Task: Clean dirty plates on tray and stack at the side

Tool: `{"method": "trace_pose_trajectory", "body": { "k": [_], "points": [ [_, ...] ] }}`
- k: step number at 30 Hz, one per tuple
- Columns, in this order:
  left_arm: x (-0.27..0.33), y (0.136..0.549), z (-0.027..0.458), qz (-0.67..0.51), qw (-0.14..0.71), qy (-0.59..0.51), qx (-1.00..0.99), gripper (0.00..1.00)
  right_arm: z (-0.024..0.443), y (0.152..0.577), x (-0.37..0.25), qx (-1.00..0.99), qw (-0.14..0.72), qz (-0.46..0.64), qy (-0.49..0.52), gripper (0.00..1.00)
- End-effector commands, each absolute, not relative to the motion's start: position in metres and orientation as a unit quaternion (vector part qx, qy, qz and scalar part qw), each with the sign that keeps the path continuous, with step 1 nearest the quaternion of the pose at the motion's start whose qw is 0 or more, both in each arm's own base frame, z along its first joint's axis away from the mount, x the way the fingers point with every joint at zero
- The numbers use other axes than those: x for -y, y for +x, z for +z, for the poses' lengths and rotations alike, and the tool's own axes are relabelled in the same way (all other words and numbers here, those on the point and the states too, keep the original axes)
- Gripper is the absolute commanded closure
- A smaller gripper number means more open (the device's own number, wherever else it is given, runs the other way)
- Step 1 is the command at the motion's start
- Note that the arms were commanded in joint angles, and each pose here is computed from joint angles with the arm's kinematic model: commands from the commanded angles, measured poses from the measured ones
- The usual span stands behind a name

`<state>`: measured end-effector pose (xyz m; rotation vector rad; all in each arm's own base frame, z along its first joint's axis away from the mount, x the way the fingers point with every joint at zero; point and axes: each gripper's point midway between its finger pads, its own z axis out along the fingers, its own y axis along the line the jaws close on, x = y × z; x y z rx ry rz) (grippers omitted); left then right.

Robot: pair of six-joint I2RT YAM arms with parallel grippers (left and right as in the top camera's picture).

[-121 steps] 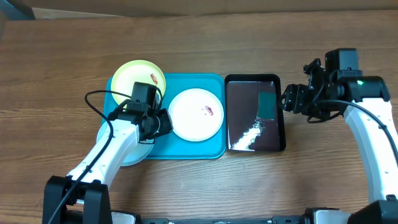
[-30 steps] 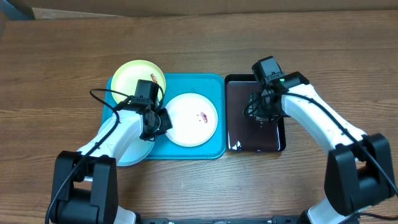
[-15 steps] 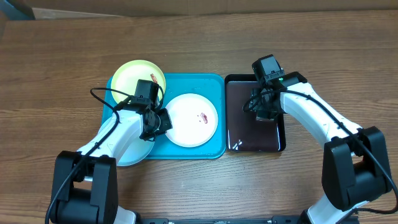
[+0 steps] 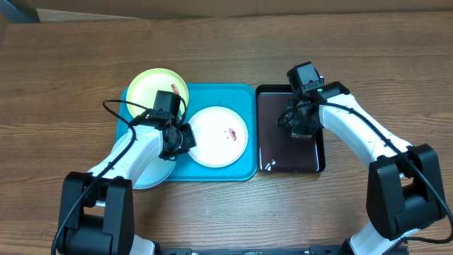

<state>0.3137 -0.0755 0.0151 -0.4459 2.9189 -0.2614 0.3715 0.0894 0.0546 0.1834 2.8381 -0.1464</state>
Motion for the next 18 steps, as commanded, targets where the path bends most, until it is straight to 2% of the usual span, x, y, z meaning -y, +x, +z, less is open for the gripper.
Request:
{"method": "trace_pose_trajectory", "body": {
  "k": [1, 12, 18],
  "points": [
    [0.074, 0.317, 0.017, -0.082, 0.093, -0.142, -0.982, 0.96, 0.048, 0.373, -0.085, -0.985, 0.144, -0.061, 0.069, 0.28],
    [0.074, 0.317, 0.017, -0.082, 0.093, -0.142, -0.982, 0.96, 0.022, 0.371, -0.084, -0.988, 0.118, -0.072, 0.066, 0.29],
    [0.074, 0.317, 0.017, -0.082, 0.092, -0.142, -0.982, 0.96, 0.016, 0.374, -0.085, -0.988, 0.118, -0.072, 0.066, 0.36]
  ]
}}
